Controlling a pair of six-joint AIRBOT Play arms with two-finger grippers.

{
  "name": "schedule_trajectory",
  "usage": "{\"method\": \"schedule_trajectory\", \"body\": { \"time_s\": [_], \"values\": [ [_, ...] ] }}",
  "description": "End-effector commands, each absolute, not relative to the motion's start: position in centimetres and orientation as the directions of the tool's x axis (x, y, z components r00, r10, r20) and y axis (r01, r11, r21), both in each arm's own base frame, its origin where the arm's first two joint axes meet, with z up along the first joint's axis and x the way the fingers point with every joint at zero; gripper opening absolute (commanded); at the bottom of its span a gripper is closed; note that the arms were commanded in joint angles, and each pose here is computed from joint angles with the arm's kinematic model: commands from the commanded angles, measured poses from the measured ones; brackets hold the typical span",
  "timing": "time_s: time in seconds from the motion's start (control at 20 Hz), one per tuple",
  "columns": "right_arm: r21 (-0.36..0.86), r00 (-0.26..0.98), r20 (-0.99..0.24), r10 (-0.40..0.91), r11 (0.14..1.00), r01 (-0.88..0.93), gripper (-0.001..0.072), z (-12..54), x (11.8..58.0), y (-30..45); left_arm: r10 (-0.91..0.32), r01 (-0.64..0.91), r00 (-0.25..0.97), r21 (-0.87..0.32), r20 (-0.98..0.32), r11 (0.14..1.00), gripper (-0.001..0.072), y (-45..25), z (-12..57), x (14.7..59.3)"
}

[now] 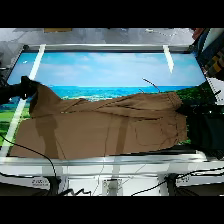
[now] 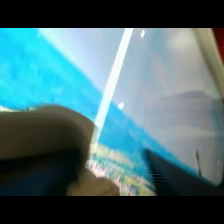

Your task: Fold the clothes and pants, and hang the long-sleeved shirts on hangers.

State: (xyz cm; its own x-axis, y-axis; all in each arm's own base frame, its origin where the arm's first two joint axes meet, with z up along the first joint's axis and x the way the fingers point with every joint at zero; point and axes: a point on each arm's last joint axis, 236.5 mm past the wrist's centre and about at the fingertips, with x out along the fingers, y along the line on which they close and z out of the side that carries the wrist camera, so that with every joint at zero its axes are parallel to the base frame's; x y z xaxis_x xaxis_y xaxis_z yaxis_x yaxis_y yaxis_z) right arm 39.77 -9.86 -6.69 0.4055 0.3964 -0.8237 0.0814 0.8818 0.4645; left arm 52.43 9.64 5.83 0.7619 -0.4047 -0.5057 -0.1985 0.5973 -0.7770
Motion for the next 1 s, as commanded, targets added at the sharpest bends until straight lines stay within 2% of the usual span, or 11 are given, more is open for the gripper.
{"method": "schedule_trajectory", "body": {
  "time_s": [0.0, 0.15, 0.3, 0.4, 0.5, 0.95],
  "values": [
    [0.461, 0.409, -0.824, 0.393, 0.884, 0.081, 0.0029, -6.6, 39.8, -9.9, -0.328, -0.163, 0.837, -0.771, -0.438, 0.615, 0.0704, 11.5, 6.8, 54.5],
    [0.460, 0.410, -0.824, 0.391, 0.884, 0.082, 0.0029, -6.7, 39.9, -10.0, -0.361, -0.171, 0.796, -0.752, -0.487, 0.636, 0.0700, 12.3, 5.6, 52.6],
    [0.460, 0.410, -0.824, 0.391, 0.884, 0.082, 0.0029, -6.7, 39.9, -10.0, -0.356, -0.214, 0.664, -0.624, -0.657, 0.752, 0.0695, 13.5, 1.6, 48.8],
    [0.461, 0.410, -0.824, 0.391, 0.884, 0.082, 0.0029, -6.7, 39.9, -10.0, -0.306, -0.263, 0.561, -0.516, -0.769, 0.815, 0.0695, 14.5, -1.2, 46.6],
    [0.461, 0.410, -0.824, 0.391, 0.884, 0.082, 0.0029, -6.7, 39.9, -10.0, -0.279, -0.272, 0.512, -0.462, -0.812, 0.844, 0.0695, 14.7, -2.8, 45.9],
    [0.462, 0.410, -0.824, 0.392, 0.883, 0.082, 0.0029, -6.6, 39.9, -9.9, -0.119, -0.316, 0.618, -0.384, -0.777, 0.868, 0.0694, 16.9, -5.7, 50.9]
  ]
}}
